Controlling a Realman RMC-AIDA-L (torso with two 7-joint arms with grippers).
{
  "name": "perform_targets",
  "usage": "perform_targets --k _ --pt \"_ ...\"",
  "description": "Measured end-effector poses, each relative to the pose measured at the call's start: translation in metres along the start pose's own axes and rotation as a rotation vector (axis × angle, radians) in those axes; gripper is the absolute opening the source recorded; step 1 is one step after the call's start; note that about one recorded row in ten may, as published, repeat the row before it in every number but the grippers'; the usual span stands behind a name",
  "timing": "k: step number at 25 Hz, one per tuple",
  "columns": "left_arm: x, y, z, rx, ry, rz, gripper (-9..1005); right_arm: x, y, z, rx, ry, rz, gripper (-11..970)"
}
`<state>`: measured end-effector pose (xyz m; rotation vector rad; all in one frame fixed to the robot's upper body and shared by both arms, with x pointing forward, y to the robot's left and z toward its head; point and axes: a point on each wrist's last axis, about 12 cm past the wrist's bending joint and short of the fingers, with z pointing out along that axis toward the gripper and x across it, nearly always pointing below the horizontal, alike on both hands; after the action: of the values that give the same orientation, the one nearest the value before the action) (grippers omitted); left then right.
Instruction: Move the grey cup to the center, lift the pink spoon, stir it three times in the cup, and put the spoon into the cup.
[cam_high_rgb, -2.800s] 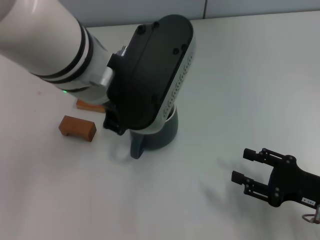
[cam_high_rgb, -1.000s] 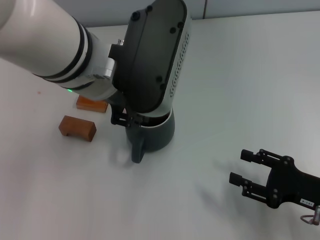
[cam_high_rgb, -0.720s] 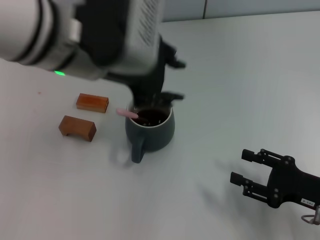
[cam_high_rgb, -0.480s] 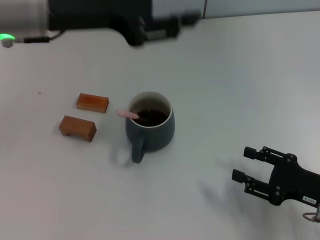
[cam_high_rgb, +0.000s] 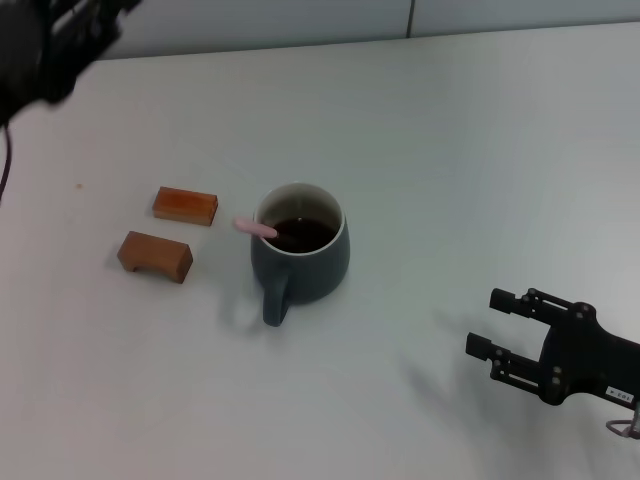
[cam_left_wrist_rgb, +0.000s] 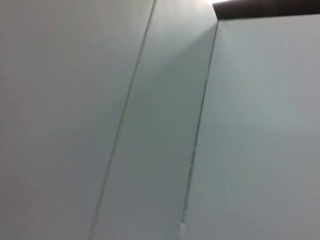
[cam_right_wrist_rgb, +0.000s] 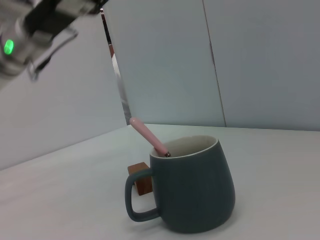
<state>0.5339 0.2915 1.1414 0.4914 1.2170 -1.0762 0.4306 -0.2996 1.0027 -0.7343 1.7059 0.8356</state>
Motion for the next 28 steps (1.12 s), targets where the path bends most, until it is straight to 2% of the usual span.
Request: perform_targets --k 2,5,7,9,10,12,16,22,28 --pt "0.025 -0.014 -0.035 -0.063 -0.051 0.122 615 0.000 0.000 0.000 0.004 -0.002 -0.001 684" --pt "0.045 -0.031 -0.062 -0.117 -0.023 0.282 627 -0.001 -0.001 0.000 0.009 -0.007 -0.006 685" --pt "0.057 -0.038 -0.072 -0.148 0.006 0.329 635 -0.001 -0.001 0.000 0.010 -0.008 -0.007 685" --pt "0.076 -0.046 -0.085 -0.213 0.066 0.364 643 -0.001 -0.001 0.000 0.011 -0.007 -0.008 685" --pt "0.076 -0.046 -0.085 -0.213 0.066 0.364 647 -0.001 -0.001 0.000 0.012 -0.007 -0.009 685" --pt "0.102 -0.055 -0.096 -0.267 0.177 0.386 688 -0.001 -0.002 0.000 0.011 -0.008 -0.011 685" --pt "0.117 -0.063 -0.099 -0.229 0.273 0.373 834 -0.002 -0.002 0.001 0.010 -0.008 -0.013 684" --pt "0.127 -0.073 -0.101 -0.130 0.348 0.335 829 -0.003 -0.004 0.000 0.017 -0.006 -0.022 684" --pt "0.131 -0.074 -0.100 -0.113 0.376 0.326 829 -0.003 -0.005 0.001 0.018 -0.009 -0.026 684"
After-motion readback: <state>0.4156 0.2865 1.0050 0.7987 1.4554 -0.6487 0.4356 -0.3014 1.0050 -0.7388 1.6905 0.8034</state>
